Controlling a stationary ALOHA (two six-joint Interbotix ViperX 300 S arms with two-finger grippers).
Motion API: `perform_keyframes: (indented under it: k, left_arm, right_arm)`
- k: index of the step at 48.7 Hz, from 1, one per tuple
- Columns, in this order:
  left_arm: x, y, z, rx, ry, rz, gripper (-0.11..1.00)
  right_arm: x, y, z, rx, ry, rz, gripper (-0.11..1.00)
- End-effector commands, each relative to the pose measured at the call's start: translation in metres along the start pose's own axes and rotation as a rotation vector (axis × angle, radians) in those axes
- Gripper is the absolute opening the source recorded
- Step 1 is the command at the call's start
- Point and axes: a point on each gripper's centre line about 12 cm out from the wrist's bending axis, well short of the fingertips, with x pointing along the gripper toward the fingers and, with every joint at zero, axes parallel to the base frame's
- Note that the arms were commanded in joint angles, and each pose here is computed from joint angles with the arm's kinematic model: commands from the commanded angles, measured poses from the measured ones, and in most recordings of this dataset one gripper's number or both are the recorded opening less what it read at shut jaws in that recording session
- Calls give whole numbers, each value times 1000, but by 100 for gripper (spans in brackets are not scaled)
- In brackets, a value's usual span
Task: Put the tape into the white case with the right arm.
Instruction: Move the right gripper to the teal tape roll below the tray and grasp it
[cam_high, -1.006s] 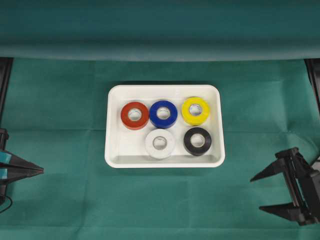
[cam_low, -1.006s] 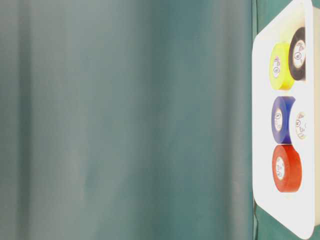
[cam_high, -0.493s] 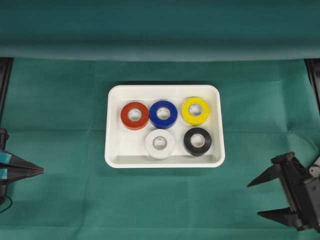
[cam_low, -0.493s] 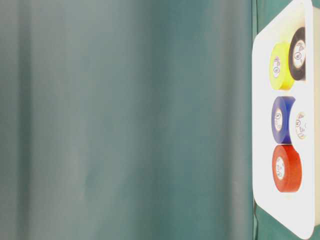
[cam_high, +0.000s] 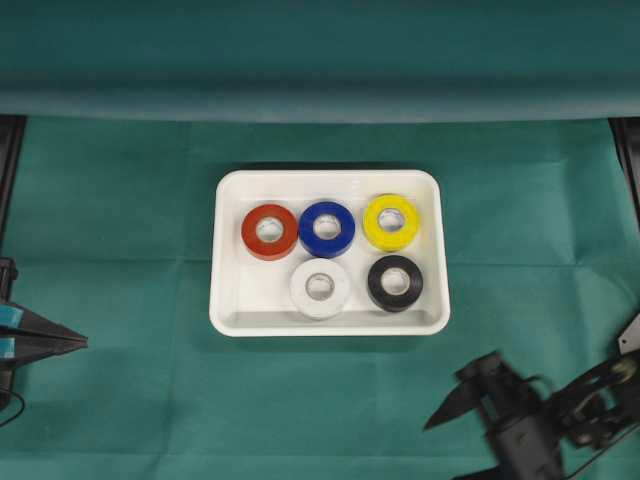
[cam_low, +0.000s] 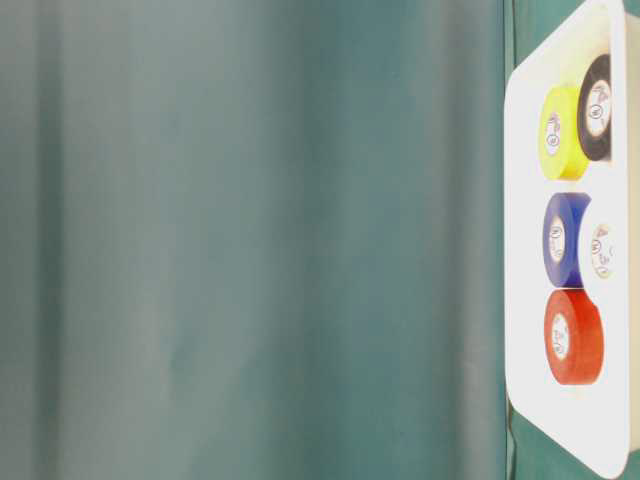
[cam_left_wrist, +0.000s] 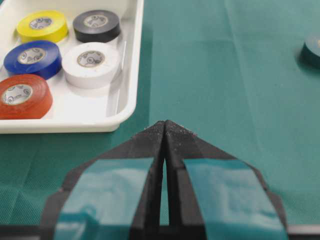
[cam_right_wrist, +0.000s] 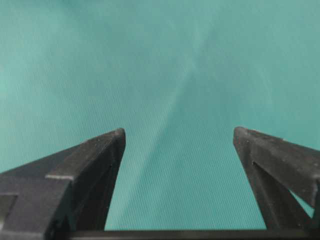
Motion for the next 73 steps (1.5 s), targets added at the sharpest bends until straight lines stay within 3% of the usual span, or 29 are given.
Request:
perform_keyframes:
  k: [1,17,38,73]
  left_arm:
    - [1,1,3,0,-6,3,0]
    - [1,0,4,-2,-8,2,0]
    - [1,1,4,-4,-8,3,0]
    - [1,0,4,-5,-8,2,0]
  right_arm:
    - [13,7,25,-19,-49,34,63]
    - [59,32,67,-73,-76,96,62]
    - [104,41,95,-85,-96,112,62]
    - [137,41,84,-79,-39,108,62]
